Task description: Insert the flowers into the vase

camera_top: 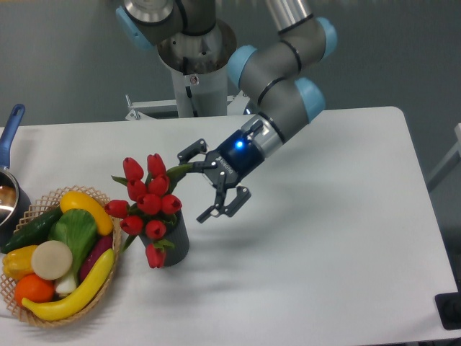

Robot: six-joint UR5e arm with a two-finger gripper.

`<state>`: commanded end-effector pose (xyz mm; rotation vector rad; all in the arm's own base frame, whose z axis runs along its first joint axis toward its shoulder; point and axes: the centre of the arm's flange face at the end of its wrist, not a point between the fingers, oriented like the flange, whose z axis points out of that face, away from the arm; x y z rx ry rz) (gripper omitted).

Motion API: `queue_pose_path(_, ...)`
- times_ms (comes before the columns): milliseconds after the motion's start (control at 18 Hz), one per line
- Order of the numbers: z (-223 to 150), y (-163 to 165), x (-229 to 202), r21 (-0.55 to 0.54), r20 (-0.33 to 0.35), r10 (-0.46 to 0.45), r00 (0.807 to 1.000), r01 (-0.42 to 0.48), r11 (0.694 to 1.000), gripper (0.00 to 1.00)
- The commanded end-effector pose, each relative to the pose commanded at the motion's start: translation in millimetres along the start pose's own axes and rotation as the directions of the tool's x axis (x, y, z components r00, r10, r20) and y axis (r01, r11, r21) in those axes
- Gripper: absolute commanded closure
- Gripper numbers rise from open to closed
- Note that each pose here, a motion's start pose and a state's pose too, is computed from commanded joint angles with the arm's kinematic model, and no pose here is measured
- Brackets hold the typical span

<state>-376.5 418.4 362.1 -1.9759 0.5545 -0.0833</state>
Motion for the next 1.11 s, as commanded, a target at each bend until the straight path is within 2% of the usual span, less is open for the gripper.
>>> queue_pose_path(111,-21.3,-7.3,-17.3,-0.113,0.043,0.036,0.998,-0.030,0.993,0.00)
queue_pose_path(333,-78.8,-21.5,-52.8,-0.189,0.152,0.094,0.984,-0.064,0.980,0.00)
queue_pose_path(444,-109.9,-37.0,-73.9,-0.290,0.202,0.147,0.968,-0.084,0.953,0.00)
queue_pose_path(556,-130.6,-51.4,-88.1,-0.396,0.223,0.190,0.956,-0.089,0.914,0.00)
queue_pose_path(722,-148.5,-58.6,-95.4,-0.516,0.206,0.220,0.953,-0.085,0.852,0.00)
queue_pose_path(944,-160.3,-46.4,-88.5,-0.626,0.046,0.315,0.948,-0.218,0.748,0.00)
queue_pose_path(1056,-170.9,-40.8,-86.3,-0.644,-0.012,0.353,0.936,-0.277,0.713,0.00)
queue_pose_path(1111,-172.4,-37.9,-85.8,-0.643,-0.025,0.355,0.934,-0.287,0.710,0.00)
